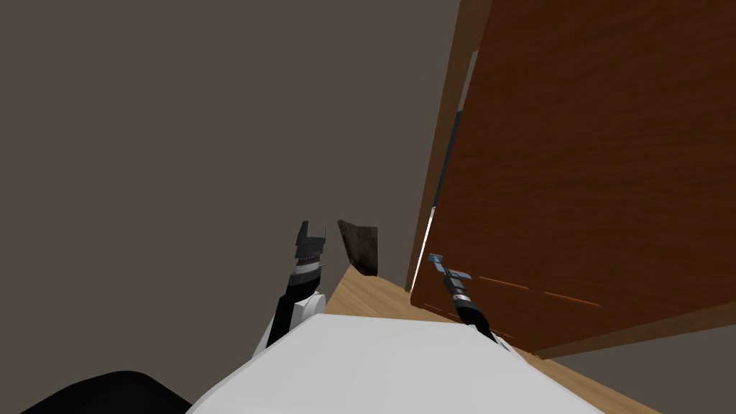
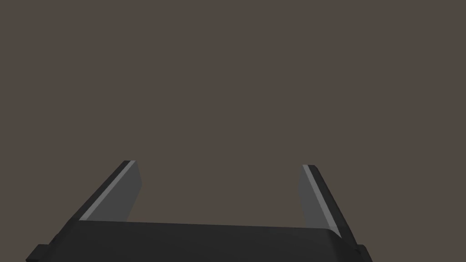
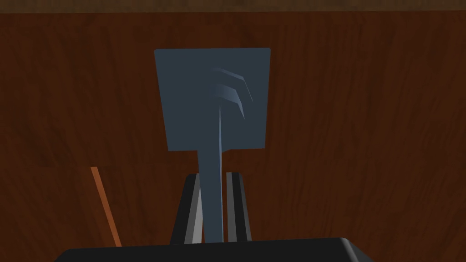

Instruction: Pull the door open

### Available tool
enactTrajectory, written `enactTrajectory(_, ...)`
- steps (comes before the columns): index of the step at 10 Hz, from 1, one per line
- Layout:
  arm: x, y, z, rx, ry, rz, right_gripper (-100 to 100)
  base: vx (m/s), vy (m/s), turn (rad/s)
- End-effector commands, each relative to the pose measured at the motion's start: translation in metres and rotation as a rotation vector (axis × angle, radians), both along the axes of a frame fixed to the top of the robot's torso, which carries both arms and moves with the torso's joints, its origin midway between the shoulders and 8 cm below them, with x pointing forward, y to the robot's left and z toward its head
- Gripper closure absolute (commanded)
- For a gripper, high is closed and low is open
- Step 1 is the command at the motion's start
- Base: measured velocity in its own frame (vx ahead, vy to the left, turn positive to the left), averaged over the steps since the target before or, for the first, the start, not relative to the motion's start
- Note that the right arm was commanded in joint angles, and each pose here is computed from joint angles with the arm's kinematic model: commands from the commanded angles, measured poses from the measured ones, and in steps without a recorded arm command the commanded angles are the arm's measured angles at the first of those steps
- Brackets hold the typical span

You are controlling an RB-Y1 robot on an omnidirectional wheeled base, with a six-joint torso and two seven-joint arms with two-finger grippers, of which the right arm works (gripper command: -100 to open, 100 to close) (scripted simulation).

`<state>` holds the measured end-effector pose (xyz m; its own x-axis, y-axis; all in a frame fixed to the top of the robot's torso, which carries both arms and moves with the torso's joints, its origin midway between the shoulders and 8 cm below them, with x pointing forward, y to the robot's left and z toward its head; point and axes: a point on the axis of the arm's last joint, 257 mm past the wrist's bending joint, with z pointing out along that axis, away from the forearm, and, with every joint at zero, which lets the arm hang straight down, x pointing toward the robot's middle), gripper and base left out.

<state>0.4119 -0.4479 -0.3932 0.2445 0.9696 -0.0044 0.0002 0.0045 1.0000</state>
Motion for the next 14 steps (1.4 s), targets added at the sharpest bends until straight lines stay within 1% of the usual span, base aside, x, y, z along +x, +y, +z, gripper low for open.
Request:
enactTrajectory(1, -0.001, 0.005, 0.001, 0.002, -0.002, 0.032, 100, -0.231, -0.079, 0.143)
enactTrajectory(4, -0.003, 0.009, 0.001, 0.004, 0.0, 0.06, 100, -0.213, -0.028, 0.089)
enactTrajectory(5, -0.003, 0.008, 0.001, 0.002, 0.001, 0.053, 100, -0.09, -0.003, 0.006)
enactTrajectory(6, -0.008, 0.01, -0.001, 0.002, 0.004, 0.075, 100, -0.164, -0.012, 0.108)
enactTrajectory(8, -0.013, 0.012, 0.0, 0.001, 0.002, 0.1, 100, -0.235, -0.056, 0.12)
enactTrajectory(9, -0.017, 0.014, 0.0, 0.001, 0.001, 0.122, 100, -0.239, -0.055, 0.147)
enactTrajectory(13, -0.028, 0.02, 0.001, 0.004, 0.0, 0.18, 100, -0.246, -0.064, 0.11)
enactTrajectory(14, -0.025, 0.018, 0.001, 0.001, 0.0, 0.17, 100, -0.113, -0.025, 0.016)
